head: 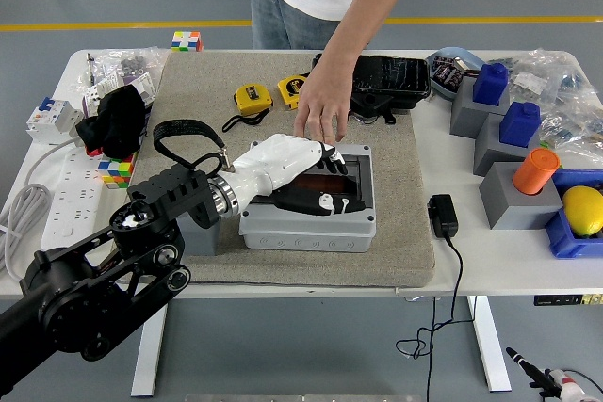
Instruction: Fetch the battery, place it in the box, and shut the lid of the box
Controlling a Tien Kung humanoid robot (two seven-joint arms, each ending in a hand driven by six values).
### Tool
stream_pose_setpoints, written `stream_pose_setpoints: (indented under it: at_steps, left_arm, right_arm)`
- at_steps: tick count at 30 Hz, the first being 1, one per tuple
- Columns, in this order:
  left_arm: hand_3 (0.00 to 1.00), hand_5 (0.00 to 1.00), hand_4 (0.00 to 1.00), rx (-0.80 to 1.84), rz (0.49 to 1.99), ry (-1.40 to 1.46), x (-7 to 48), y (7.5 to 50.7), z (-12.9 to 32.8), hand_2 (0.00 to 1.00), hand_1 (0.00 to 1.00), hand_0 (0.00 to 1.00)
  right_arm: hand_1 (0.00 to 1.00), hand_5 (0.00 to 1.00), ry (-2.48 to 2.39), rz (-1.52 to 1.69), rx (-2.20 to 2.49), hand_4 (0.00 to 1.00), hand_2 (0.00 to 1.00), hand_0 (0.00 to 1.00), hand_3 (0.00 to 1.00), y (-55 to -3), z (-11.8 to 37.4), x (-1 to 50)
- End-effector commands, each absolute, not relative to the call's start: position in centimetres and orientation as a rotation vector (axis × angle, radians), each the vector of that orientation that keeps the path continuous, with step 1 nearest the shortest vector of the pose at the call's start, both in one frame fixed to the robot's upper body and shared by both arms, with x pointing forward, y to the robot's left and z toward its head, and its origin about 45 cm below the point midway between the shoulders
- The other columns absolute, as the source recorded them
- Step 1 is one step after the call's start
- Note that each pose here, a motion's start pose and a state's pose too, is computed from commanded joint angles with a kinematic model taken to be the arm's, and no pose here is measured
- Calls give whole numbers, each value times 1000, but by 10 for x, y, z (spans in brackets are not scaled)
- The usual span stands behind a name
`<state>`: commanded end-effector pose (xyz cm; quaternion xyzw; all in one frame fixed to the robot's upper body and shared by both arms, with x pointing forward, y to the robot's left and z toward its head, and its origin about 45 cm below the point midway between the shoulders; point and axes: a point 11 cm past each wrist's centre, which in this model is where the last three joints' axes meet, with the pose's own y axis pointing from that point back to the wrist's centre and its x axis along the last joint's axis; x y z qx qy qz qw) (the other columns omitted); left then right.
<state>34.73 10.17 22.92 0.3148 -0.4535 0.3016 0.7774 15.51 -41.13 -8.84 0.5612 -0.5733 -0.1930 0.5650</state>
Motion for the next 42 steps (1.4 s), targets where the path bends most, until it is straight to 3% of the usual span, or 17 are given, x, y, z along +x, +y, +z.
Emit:
stream_pose_setpoints:
  at_steps: [9,10,15,16,18,21,22,27,28,36,39,40,42]
  left_arm:
    - [706,998,998,527,773,-1027,356,106,253,674,688,634]
    - [734,998,998,491,801,-1021,358,108,258,732,761,730]
    - [734,998,998,284,948,-945,368,128,282,732,761,730]
    - [782,998,998,237,979,-916,370,134,286,808,832,798]
    - [782,998,998,169,1025,-858,373,146,291,808,832,798]
    - [782,998,998,80,1102,-750,378,168,294,808,832,798]
    - [824,998,998,50,1125,-709,380,175,293,862,887,847]
    - [824,998,998,-93,1242,-531,385,220,295,862,887,847]
    - [874,998,998,-125,1265,-494,385,229,296,902,939,901]
    - [878,998,998,-348,1414,-222,381,301,294,911,946,904]
    - [878,998,998,-350,1462,-121,376,326,277,911,946,904]
    - [895,998,998,-343,1472,-102,375,332,272,931,986,974]
    - [895,998,998,-297,1504,-79,371,346,260,931,986,974]
  right_arm:
    - [866,998,-1342,-455,1325,998,824,888,862,-409,-89,155]
    - [866,998,-1342,-455,1325,998,824,888,863,-409,-89,155]
    - [866,998,-1339,-457,1327,998,824,888,863,-407,-90,154]
    - [866,998,-1339,-458,1327,998,824,889,863,-407,-90,154]
    - [866,998,-1338,-458,1327,998,824,889,863,-407,-90,153]
    - [866,998,-1337,-460,1326,998,824,889,863,-407,-91,153]
    - [866,998,-1337,-460,1326,998,824,888,862,-406,-91,152]
    - [866,998,-1333,-464,1329,998,824,888,862,-404,-92,151]
    - [866,998,-1333,-466,1330,998,823,889,862,-404,-92,151]
    - [866,998,-1340,-470,1327,998,823,889,862,-404,-92,150]
    - [866,998,-1345,-469,1325,998,823,889,862,-406,-92,151]
    - [866,998,-1346,-469,1325,998,823,889,862,-406,-91,151]
    - [866,998,-1348,-468,1324,998,823,889,862,-407,-91,152]
